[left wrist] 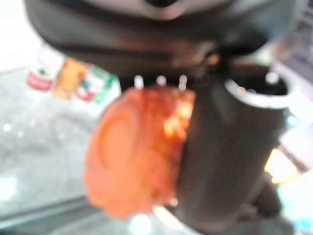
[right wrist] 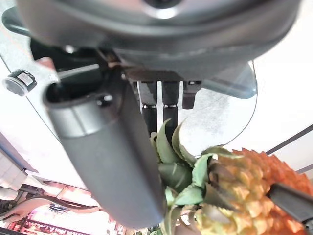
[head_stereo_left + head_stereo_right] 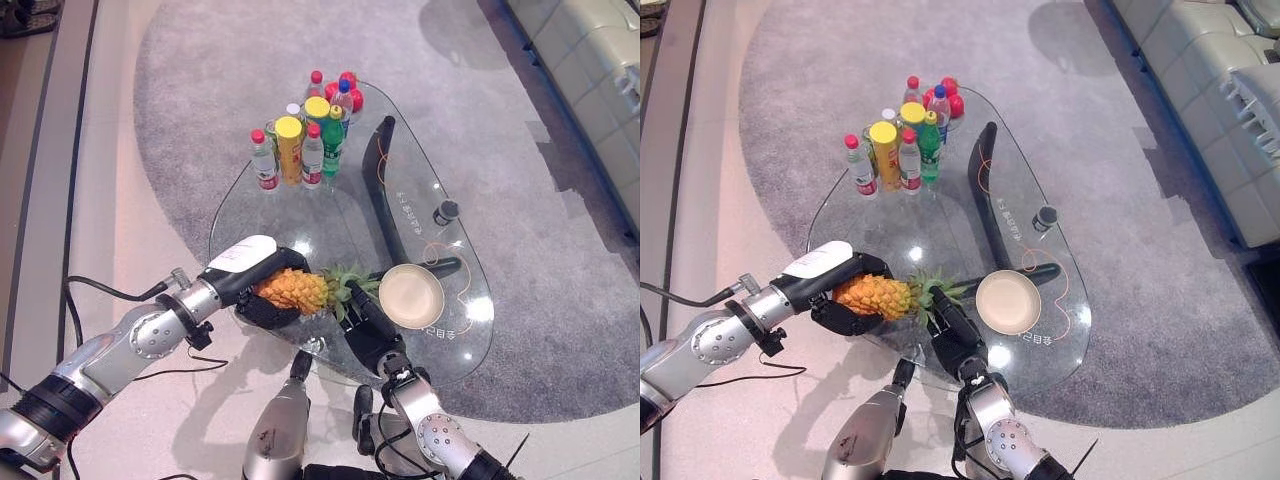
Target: Pick up the fruit to the plate
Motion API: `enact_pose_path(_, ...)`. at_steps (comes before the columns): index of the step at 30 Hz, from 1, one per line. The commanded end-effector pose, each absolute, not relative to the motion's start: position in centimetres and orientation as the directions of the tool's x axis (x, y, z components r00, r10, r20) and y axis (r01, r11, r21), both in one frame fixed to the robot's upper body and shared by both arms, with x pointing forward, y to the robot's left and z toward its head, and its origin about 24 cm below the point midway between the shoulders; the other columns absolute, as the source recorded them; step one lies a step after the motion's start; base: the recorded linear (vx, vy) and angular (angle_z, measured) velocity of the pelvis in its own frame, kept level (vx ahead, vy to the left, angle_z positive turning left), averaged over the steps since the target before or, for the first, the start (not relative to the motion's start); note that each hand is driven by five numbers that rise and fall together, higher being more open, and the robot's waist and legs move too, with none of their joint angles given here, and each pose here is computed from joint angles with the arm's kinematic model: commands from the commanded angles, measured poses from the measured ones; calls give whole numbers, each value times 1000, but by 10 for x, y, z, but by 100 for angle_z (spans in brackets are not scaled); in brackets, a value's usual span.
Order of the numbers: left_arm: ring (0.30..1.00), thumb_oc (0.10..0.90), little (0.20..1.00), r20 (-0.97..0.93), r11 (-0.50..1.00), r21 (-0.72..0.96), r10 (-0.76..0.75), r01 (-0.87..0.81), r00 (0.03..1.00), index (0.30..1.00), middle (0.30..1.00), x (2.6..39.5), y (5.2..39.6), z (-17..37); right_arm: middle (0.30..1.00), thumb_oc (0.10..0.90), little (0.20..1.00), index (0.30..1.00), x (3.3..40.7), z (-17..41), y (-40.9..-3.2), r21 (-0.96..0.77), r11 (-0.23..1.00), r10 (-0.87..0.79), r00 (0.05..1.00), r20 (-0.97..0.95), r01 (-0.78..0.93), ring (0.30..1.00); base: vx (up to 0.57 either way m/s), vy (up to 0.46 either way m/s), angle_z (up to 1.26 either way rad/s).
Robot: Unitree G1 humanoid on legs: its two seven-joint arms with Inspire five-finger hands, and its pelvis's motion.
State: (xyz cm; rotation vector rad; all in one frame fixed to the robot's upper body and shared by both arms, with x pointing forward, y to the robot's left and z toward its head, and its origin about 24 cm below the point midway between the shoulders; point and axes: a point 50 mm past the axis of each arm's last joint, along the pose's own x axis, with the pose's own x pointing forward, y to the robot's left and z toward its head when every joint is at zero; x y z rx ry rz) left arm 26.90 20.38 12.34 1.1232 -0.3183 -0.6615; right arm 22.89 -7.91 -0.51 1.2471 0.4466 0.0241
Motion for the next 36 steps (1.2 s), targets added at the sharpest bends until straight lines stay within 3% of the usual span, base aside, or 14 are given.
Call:
enact_pose_path(1, 300, 100, 200, 79, 198, 869, -960, 453, 269, 300, 300, 208, 124, 140, 300, 100, 200, 300, 259, 56, -74, 976, 213, 213, 977, 4, -50, 300, 0, 0, 0)
enact_pose_path(15, 300, 100, 200, 65, 207, 835, -957, 510, 282, 300, 300, 206, 127, 134, 300, 100, 200, 300, 256, 58, -85, 962, 257, 122, 990, 67, -97, 300, 5, -10, -1)
enact_pose_path(36, 300, 100, 200, 43, 239, 811, -935, 534, 353, 300, 300, 214, 129, 129, 300, 100, 200, 300, 251, 64, -82, 951, 286, 130, 988, 81, -116, 300, 2, -8, 0)
